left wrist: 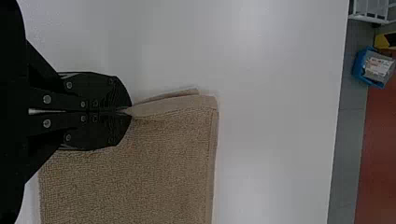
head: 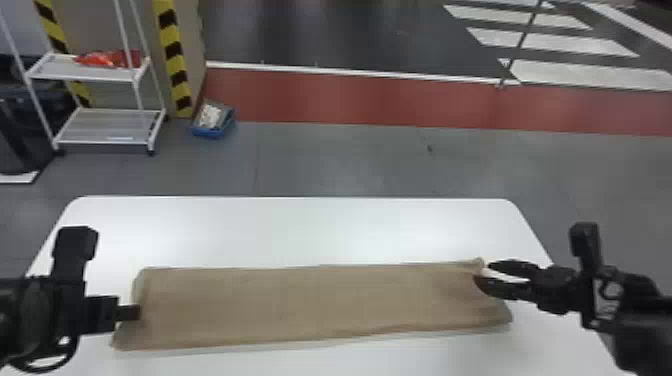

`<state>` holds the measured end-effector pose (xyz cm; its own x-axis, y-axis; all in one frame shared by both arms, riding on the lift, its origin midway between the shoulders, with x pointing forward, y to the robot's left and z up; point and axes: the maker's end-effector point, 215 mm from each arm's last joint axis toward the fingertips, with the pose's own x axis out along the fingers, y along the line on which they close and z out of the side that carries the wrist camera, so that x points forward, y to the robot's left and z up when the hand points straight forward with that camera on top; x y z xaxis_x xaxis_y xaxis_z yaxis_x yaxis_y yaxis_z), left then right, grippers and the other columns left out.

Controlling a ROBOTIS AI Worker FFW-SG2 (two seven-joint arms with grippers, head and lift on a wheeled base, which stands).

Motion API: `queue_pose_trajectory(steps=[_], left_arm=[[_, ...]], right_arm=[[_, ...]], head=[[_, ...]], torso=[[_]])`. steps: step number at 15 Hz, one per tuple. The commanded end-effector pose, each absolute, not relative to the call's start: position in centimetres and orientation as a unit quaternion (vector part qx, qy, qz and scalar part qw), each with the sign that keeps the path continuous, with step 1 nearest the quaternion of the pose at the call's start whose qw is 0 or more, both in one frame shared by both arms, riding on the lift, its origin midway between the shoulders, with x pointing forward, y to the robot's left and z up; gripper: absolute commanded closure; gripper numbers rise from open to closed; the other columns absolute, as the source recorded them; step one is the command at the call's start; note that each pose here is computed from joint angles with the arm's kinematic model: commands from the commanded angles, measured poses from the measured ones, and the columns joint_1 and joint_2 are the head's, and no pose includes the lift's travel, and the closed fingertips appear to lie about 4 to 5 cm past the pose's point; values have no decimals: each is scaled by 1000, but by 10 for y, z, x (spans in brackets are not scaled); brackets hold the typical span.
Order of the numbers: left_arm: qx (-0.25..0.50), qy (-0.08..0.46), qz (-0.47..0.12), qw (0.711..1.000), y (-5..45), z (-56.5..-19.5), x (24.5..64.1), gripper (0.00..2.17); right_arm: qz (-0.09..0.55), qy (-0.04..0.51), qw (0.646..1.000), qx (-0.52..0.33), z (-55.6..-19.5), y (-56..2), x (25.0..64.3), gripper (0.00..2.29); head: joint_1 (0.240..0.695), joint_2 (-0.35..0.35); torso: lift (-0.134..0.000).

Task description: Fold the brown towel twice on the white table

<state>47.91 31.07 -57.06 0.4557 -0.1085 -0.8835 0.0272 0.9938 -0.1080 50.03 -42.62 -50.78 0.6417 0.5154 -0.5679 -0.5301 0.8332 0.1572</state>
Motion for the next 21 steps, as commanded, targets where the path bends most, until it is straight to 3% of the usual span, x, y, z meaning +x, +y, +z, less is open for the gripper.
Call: queue_pose_trajectory(steps=[1,8,10,12,13,15,21], left_arm=[[-49,526,-43,848,309,-564,473,1433],[-179,494,-102,845,277,-513,483,1433],[-212,483,-137,838,257,-484,489,1433],[-220,491,-162,827,242,-462,483,1433],[-228,491,-181,821,230,-449,482,1433],[-246,481,-217,813,210,-423,483,1433],[-279,448,-285,800,171,-379,485,1433]], right_arm=[[302,291,908,-6,-506,-395,504,464],[338,282,898,5,-521,-308,517,481],[350,283,893,-1,-529,-283,517,755],[359,283,889,-6,-537,-262,515,1565],[369,286,884,-11,-544,-251,508,1700],[372,291,882,-16,-554,-247,498,1862],[369,300,879,-31,-573,-243,489,1865]], head=[[695,-132],[695,-68],[695,-49],[695,-33],[695,-29],[695,-24],[695,-69]], torso=[[0],[0],[0],[0],[0],[0],[0]])
